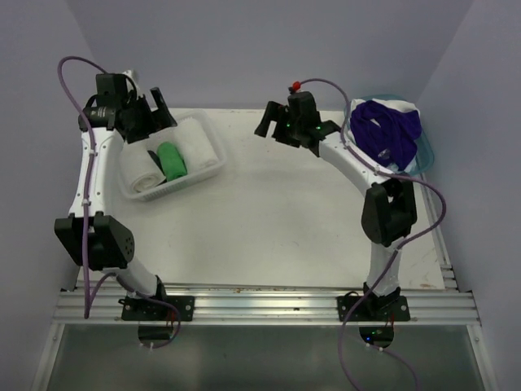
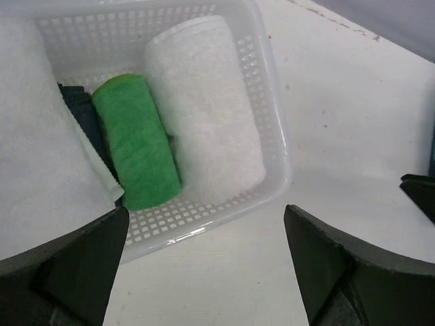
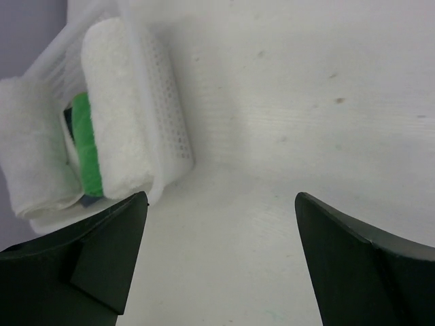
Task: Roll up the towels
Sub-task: Place the rolled towel into the container
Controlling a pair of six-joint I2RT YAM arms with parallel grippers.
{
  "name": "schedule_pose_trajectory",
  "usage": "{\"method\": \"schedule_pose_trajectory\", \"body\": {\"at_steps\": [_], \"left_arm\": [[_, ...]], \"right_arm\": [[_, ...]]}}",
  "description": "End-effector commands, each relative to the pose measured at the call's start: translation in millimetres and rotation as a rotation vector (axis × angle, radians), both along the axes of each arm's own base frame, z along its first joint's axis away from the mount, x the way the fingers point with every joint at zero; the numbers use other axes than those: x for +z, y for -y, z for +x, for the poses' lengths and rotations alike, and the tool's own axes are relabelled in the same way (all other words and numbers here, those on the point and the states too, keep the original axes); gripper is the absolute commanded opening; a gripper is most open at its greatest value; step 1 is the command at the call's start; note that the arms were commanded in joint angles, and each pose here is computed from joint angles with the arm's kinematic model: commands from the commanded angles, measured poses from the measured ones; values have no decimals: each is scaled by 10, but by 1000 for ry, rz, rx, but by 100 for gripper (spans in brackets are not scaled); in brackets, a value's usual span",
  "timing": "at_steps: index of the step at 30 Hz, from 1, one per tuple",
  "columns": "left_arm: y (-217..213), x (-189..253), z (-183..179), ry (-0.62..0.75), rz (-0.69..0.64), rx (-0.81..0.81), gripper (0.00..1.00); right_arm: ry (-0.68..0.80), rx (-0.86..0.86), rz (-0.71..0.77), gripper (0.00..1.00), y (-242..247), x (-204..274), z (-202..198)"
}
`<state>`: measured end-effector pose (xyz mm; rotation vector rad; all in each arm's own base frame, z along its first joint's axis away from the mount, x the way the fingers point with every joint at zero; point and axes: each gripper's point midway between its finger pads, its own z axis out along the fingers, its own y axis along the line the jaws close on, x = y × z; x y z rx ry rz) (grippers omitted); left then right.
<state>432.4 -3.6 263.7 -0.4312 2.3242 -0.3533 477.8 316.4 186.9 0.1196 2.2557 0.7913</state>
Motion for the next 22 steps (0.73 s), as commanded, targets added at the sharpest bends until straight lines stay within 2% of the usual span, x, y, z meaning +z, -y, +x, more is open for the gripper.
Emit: {"method": "schedule_pose_trajectory", "body": {"at_steps": [1,3,6,12,14,16,17,22], "left_arm": [[159,461,-79,150,62,-56,100],[309,521,-132,188,74,-89,100],[481,691,-301,298,96,-92,100],[603,549,-575,379,77,-125,100],[630,514,-691,392,67,-142,100],[682,434,-790,384,54,-170,100],[700,391,-822,377,50,-180,100],[796,85,-996,319,27,-219,100]], "right_arm": [[68,-155,-222,94,749,323,-79],[67,-222,-347,99,1059,306,-178],[71,-280,-457,98,1401,378,-403],[86,-357,-602,99,2002,348,-1004],[57,-385,-666,99,2196,158,-1194],[73,-426,-668,98,2337,200,-1346],[53,-424,-690,99,2403,71,-1450],[103,-432,-626,99,2476,12,-1677]]}}
